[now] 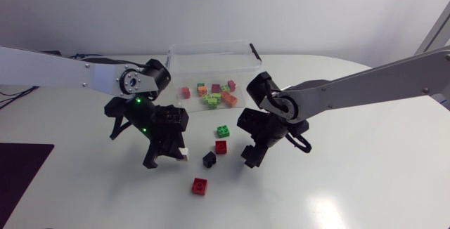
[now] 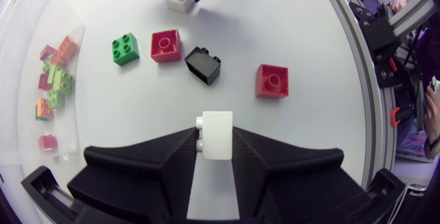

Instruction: Place the duplo bricks in the container

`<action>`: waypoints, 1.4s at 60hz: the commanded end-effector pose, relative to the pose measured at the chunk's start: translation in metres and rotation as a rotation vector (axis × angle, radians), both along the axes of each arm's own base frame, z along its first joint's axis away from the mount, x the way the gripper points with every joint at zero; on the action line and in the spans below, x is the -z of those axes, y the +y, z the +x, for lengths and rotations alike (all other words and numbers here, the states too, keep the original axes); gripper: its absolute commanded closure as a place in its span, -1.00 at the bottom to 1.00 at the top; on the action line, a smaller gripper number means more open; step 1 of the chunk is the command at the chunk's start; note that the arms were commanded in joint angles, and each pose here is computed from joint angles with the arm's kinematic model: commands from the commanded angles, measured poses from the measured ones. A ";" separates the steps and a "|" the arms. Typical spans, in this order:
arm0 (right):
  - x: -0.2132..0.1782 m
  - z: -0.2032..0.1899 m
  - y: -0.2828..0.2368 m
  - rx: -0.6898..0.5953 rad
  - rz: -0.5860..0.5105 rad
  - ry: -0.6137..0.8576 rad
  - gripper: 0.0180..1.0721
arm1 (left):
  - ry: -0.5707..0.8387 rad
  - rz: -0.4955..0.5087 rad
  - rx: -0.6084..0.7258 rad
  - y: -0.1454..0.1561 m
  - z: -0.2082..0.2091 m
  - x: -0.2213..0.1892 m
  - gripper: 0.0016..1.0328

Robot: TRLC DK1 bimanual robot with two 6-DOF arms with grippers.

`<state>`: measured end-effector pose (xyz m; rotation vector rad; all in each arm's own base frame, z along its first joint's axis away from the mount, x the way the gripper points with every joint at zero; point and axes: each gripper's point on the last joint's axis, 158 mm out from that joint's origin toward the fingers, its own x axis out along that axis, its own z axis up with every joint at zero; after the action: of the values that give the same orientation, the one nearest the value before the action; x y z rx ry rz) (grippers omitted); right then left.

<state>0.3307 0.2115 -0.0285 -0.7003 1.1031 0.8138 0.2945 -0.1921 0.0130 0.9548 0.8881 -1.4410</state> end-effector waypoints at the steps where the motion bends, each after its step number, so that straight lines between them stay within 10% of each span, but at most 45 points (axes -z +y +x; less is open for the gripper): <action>1: 0.003 0.006 0.006 -0.027 -0.012 -0.013 -0.46 | -0.043 -0.038 -0.020 -0.001 0.006 -0.026 0.53; 13: 0.015 0.000 0.010 -0.060 -0.034 0.007 0.28 | -0.136 -0.141 -0.129 0.003 0.032 -0.080 0.53; 21: 0.025 -0.008 0.006 -0.074 -0.092 0.030 0.42 | -0.166 -0.212 -0.204 0.001 0.054 -0.109 0.53; 84: -0.145 0.063 0.023 0.068 0.171 -0.208 0.45 | -0.363 -0.604 -0.844 -0.013 0.274 -0.196 0.45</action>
<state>0.3874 0.2340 0.0985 -0.6235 0.8874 0.7675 0.5548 -0.2033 0.2029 0.3326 0.4529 -0.7303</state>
